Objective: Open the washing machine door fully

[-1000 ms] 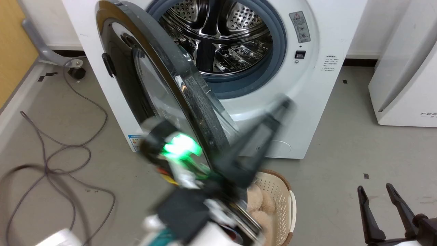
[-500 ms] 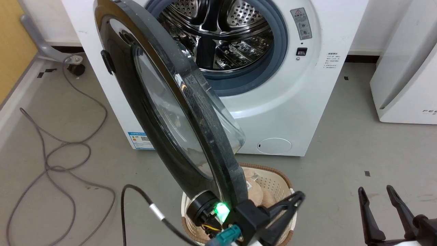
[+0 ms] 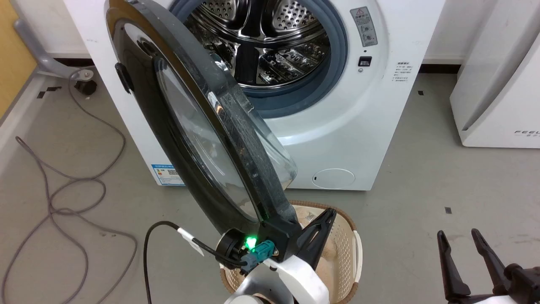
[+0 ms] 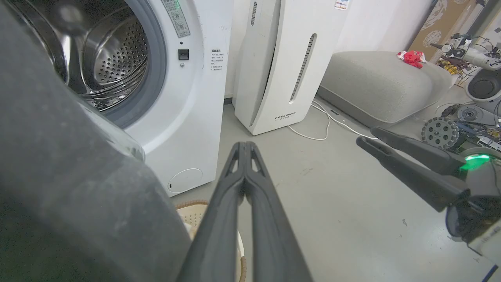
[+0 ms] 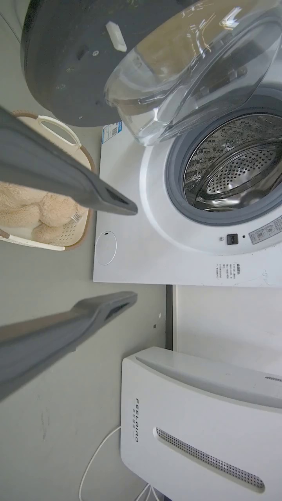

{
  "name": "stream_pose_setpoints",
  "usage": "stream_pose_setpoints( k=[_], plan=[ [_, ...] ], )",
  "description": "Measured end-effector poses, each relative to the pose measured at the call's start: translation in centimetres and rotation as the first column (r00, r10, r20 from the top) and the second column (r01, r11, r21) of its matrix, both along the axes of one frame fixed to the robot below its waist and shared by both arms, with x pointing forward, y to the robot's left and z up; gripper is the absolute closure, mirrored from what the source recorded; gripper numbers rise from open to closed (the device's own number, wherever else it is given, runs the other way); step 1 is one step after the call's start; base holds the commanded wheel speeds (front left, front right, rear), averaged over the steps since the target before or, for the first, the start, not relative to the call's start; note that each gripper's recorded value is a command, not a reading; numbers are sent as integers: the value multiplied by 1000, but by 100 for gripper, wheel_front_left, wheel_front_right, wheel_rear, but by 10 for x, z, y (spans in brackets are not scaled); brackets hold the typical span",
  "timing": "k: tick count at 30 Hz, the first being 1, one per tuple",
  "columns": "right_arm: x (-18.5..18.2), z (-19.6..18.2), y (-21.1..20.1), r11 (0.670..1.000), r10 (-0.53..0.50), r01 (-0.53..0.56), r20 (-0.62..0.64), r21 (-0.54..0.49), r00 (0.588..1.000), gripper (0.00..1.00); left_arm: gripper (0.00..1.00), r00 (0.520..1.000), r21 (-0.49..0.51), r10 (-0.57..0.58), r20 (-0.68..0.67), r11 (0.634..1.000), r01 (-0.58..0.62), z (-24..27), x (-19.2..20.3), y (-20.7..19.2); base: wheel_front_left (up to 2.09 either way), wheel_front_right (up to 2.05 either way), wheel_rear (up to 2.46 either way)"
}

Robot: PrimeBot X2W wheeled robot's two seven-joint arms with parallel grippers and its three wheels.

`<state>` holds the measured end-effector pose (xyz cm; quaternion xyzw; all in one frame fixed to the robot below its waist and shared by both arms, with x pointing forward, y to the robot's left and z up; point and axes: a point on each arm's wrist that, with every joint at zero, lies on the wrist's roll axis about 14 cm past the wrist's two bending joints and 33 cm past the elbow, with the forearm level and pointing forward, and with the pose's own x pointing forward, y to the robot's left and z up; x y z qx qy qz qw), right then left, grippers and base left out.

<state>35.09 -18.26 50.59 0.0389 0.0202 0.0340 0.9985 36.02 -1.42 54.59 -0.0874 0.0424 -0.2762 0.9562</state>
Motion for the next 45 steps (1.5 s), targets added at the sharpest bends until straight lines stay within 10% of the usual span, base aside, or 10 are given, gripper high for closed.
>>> stream_pose_setpoints(
  k=[28,45],
  plan=[
    [13,2,53,986,161,-162,19,27,987,0,100,886,-54,429,-177,894,-444,-19,-65,114,0,0,0],
    [41,-4,124,931,362,-362,11,36,932,0,100,598,-28,796,-90,599,-801,-7,-102,234,0,0,0]
  ],
)
